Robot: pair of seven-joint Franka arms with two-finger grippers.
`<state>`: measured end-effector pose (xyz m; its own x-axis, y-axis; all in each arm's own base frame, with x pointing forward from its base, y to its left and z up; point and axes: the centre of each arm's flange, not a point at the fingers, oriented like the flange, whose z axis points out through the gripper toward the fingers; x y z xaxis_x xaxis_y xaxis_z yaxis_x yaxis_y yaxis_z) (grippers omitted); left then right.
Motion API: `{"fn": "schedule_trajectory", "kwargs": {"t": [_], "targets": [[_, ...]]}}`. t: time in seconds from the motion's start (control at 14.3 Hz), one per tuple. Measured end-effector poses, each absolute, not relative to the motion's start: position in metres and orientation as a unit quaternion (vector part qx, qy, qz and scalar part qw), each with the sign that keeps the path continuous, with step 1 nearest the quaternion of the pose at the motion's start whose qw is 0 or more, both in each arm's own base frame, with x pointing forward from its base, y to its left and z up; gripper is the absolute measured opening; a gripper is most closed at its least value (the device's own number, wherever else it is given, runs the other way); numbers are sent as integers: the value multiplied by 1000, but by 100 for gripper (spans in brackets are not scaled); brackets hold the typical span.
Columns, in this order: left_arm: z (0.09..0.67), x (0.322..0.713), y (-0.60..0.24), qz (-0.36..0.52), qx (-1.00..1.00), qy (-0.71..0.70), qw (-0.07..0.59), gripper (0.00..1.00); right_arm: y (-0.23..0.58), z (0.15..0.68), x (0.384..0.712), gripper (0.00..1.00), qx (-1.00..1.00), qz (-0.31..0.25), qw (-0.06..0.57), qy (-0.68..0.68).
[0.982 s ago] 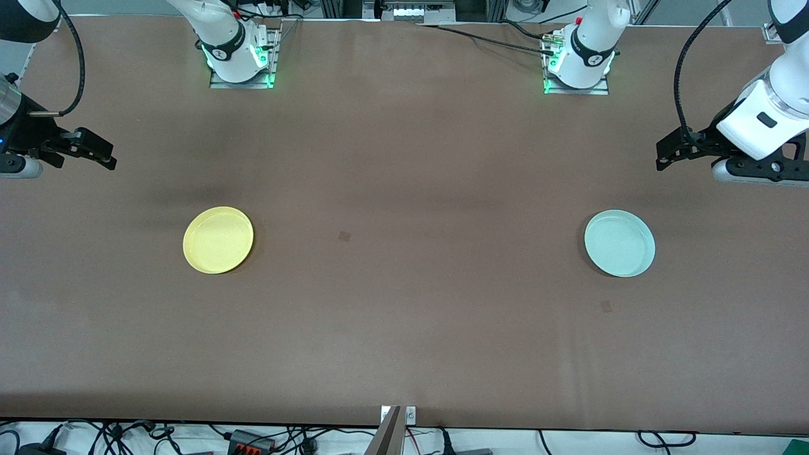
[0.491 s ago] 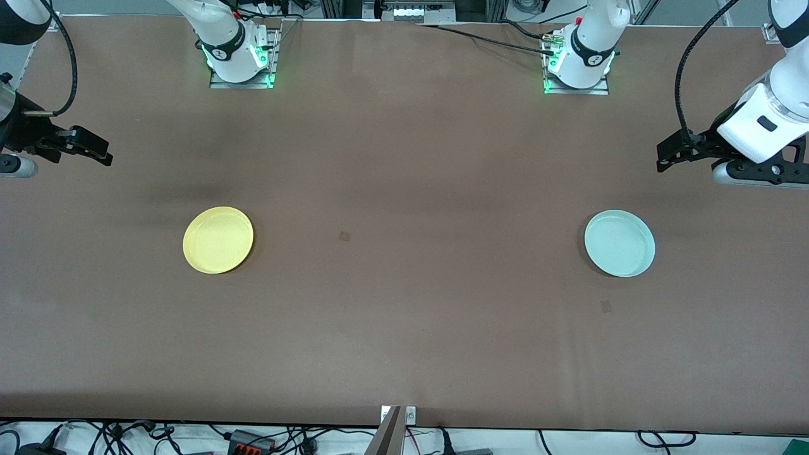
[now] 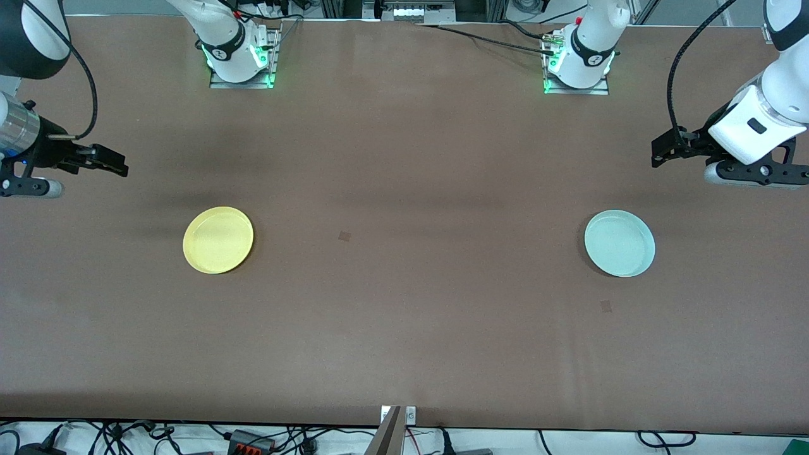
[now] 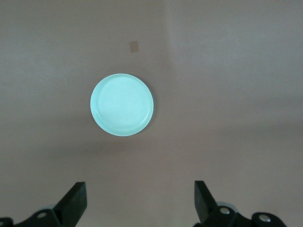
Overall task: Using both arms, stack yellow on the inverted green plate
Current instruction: 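Reach the right gripper to the yellow plate while the left gripper reaches the green plate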
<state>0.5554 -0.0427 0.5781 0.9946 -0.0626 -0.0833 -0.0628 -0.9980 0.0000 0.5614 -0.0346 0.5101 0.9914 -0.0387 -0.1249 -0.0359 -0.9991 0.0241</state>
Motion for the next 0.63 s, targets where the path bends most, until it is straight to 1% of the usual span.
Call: {"fn": "schedule_trajectory", "kwargs": {"t": [0.28, 0.63], "targets": [[567, 574, -40, 57, -998, 29, 0, 100, -37, 472, 574, 100, 996, -89, 11, -20], [531, 601, -12, 83, -996, 32, -5, 100, -37, 406, 591, 100, 991, -130, 10, -18]]}}
